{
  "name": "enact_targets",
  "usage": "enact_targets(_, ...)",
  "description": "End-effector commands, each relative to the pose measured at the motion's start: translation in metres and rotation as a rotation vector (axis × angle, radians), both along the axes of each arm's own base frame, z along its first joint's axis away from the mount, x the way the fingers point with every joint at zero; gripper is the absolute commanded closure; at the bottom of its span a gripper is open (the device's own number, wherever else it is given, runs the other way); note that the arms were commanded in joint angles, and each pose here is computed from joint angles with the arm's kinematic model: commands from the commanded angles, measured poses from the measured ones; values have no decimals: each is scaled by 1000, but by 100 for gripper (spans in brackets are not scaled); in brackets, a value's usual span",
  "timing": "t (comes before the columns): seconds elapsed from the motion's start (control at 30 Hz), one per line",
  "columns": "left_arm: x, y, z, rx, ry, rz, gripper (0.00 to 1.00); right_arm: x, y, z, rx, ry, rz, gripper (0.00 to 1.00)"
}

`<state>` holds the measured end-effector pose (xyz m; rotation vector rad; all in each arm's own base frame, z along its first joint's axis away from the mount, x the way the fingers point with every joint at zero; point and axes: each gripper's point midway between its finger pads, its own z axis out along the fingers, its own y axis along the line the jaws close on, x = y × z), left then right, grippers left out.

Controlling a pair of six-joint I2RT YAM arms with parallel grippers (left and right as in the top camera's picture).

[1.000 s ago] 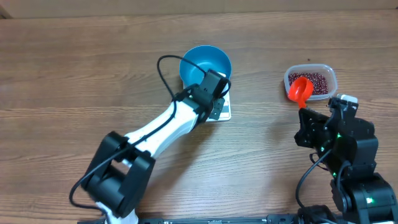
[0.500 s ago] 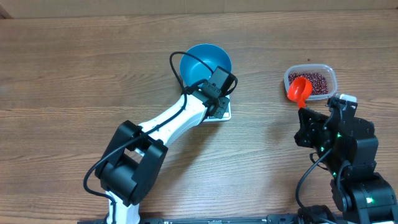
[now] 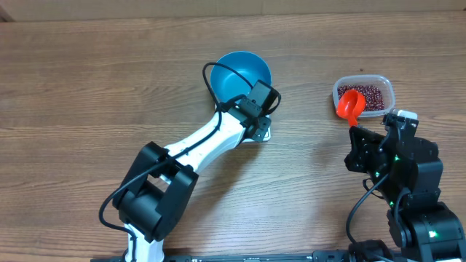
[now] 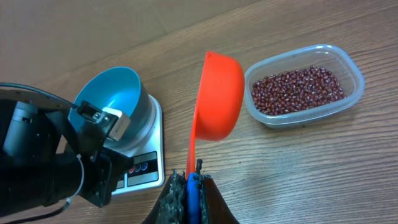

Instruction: Scoop item into bowl and weigh 150g on scale

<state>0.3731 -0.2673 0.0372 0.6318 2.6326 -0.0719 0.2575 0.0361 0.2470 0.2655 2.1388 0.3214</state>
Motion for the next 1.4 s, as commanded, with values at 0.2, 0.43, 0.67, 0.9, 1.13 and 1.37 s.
enact_targets(0.2, 1, -2, -9, 36, 4, -25, 96, 2, -1, 20, 5, -52, 0, 97)
enact_targets(0.43, 1, 3, -9, 55, 4, -10, 96, 2, -1, 20, 5, -52, 0, 97)
enact_targets(0.67, 2, 9, -12, 89, -3, 2, 96, 1, -1, 20, 5, -51, 0, 97)
enact_targets(0.9, -1, 11, -13, 99, 8, 2, 96, 1, 0, 20, 5, -52, 2, 97)
enact_targets(1.13, -2, 12, -19, 108, 19, 1, 96, 1, 1, 20, 9, -51, 8, 97)
enact_targets(1.37, -2, 13, -23, 113, 25, 1, 96, 1, 1, 20, 11, -51, 10, 97)
